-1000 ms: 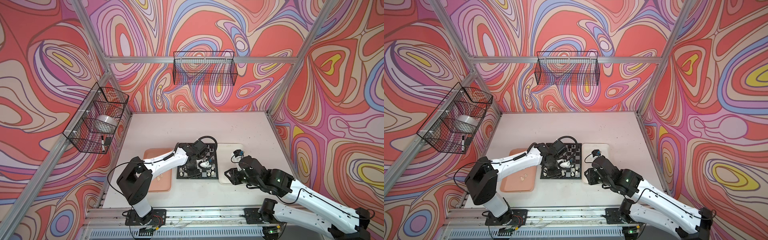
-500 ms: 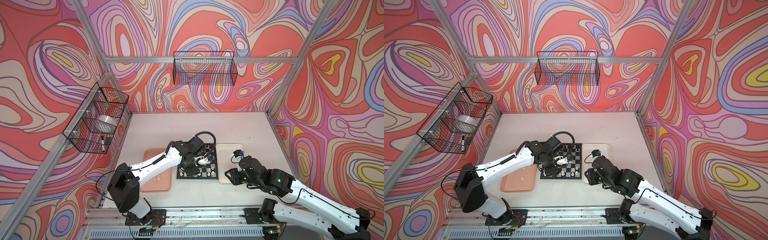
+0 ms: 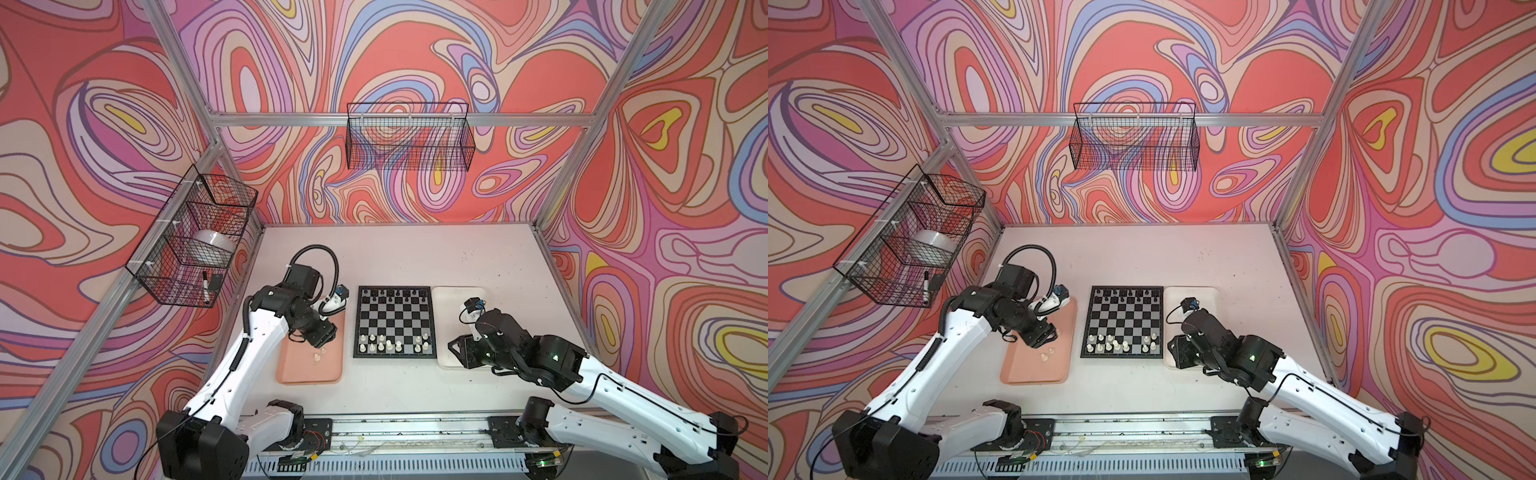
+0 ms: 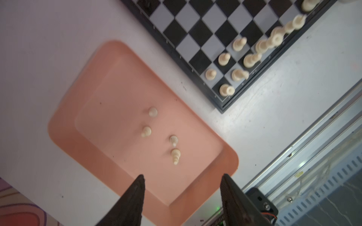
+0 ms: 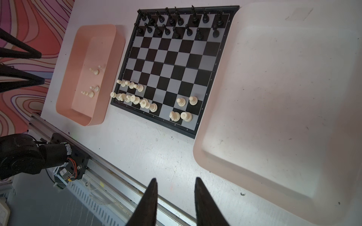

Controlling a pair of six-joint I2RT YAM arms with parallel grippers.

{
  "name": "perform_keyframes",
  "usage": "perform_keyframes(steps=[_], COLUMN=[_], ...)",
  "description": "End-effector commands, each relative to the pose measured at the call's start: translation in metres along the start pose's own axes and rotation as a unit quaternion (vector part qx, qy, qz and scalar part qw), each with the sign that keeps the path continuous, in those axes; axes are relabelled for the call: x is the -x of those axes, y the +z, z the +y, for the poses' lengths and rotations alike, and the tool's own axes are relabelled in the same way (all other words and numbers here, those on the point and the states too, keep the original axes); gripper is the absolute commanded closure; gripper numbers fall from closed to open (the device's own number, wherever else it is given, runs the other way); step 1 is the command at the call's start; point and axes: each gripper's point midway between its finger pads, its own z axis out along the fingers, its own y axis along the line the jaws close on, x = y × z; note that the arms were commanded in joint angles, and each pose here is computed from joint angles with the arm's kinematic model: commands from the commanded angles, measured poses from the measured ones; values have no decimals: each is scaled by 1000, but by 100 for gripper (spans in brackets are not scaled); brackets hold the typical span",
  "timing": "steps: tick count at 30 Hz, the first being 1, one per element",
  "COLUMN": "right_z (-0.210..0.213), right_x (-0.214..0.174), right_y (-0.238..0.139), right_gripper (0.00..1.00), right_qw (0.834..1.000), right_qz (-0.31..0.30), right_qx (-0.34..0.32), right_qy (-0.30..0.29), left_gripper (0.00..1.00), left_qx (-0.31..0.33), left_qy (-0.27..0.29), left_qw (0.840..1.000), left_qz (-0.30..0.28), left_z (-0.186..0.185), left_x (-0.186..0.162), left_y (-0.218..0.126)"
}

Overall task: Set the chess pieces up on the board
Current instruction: 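Raise the left gripper and swing it back over the pink tray, then lower the open left gripper over a white pawn in the pink tray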

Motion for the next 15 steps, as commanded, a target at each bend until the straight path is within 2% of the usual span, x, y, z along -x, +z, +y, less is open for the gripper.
perform_keyframes(steps=[1,5,10,15], right_z=[7,9,11,10], right_x=[5,7,9,7], right_y=[3,6,6,9], right_gripper=[68,68,68,68], right_qw=[1000,1000,1000,1000], right_qz=[0,-1,-9,-8], right_qx=[10,13,20,19], right_qy=[-9,-13,-12,-9], left_gripper=[40,40,39,43], left_qx=[-35,-28,-37,-34], left_qy=[1,-8,-3,-9], left_qw=[998,998,998,998], left_qz=[50,59,60,58], left_z=[-7,-1,-5,1], left_x=[-40,-57,-62,-61], left_y=[13,26,36,51])
